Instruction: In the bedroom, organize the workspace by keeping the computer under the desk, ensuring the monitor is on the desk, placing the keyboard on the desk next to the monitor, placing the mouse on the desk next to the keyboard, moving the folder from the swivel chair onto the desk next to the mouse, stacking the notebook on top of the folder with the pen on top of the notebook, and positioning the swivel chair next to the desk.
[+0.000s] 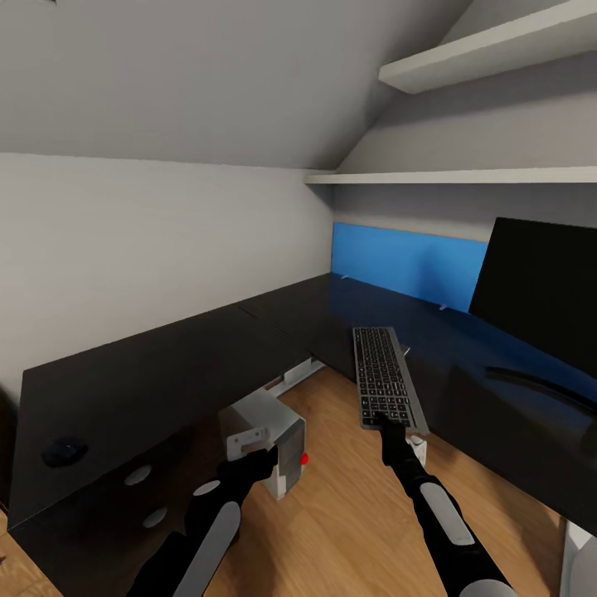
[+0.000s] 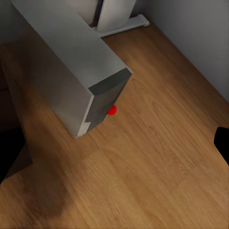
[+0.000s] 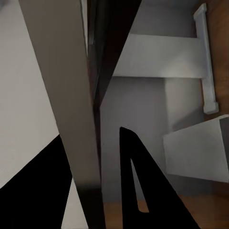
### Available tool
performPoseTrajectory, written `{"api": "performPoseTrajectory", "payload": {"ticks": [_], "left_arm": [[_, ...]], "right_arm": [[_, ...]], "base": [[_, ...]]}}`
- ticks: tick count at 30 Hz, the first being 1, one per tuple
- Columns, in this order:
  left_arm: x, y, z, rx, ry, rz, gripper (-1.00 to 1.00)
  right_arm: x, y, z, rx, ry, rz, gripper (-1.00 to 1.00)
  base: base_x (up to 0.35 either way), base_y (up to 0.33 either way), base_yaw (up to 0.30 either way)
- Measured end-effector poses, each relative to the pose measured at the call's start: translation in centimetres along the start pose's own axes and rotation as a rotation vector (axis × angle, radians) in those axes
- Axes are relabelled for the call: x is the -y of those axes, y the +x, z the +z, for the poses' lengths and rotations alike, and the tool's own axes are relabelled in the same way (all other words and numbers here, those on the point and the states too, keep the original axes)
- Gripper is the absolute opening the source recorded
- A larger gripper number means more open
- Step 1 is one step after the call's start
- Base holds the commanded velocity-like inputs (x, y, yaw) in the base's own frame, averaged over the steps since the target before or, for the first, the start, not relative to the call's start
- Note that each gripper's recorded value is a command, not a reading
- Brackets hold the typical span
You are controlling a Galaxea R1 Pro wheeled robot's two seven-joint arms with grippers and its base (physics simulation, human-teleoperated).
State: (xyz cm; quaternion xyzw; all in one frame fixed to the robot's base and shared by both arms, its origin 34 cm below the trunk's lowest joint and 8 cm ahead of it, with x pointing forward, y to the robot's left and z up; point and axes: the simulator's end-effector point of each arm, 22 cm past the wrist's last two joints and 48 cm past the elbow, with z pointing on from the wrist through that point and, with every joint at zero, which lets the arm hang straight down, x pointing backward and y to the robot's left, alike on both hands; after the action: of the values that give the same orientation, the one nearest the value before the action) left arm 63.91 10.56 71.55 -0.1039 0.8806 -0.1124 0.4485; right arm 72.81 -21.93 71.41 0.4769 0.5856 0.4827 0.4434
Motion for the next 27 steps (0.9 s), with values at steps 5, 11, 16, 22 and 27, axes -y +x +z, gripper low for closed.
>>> {"api": "performPoseTrajectory", "payload": {"ticks": [5, 11, 16, 22, 27], "left_arm": [[0.0, 0.0, 0.0, 0.0, -0.001, 0.0, 1.0], [-0.1, 0.1, 0.0, -0.001, -0.002, 0.0, 1.0], [0.0, 0.1, 0.0, -0.002, -0.002, 0.0, 1.0], [0.4, -0.9, -0.5, -0.002, -0.001, -0.001, 1.0], [0.3, -0.7, -0.6, -0.024, -0.013, 0.005, 1.0]], "right_arm": [[0.0, 0.0, 0.0, 0.0, 0.0, 0.001, -1.0], [-0.1, 0.0, 0.0, -0.001, -0.004, 0.001, -1.0], [-0.4, 0.0, 0.0, -0.003, -0.01, 0.0, -1.0], [-2.6, 0.8, 0.1, -0.042, -0.033, 0.01, -1.0], [-3.8, 0.9, 0.1, -0.052, -0.038, 0.012, -1.0]], "base": [[0.0, 0.0, 0.0], [0.0, 0.0, 0.0], [0.0, 0.0, 0.0], [0.0, 0.0, 0.0], [0.0, 0.0, 0.0]]}}
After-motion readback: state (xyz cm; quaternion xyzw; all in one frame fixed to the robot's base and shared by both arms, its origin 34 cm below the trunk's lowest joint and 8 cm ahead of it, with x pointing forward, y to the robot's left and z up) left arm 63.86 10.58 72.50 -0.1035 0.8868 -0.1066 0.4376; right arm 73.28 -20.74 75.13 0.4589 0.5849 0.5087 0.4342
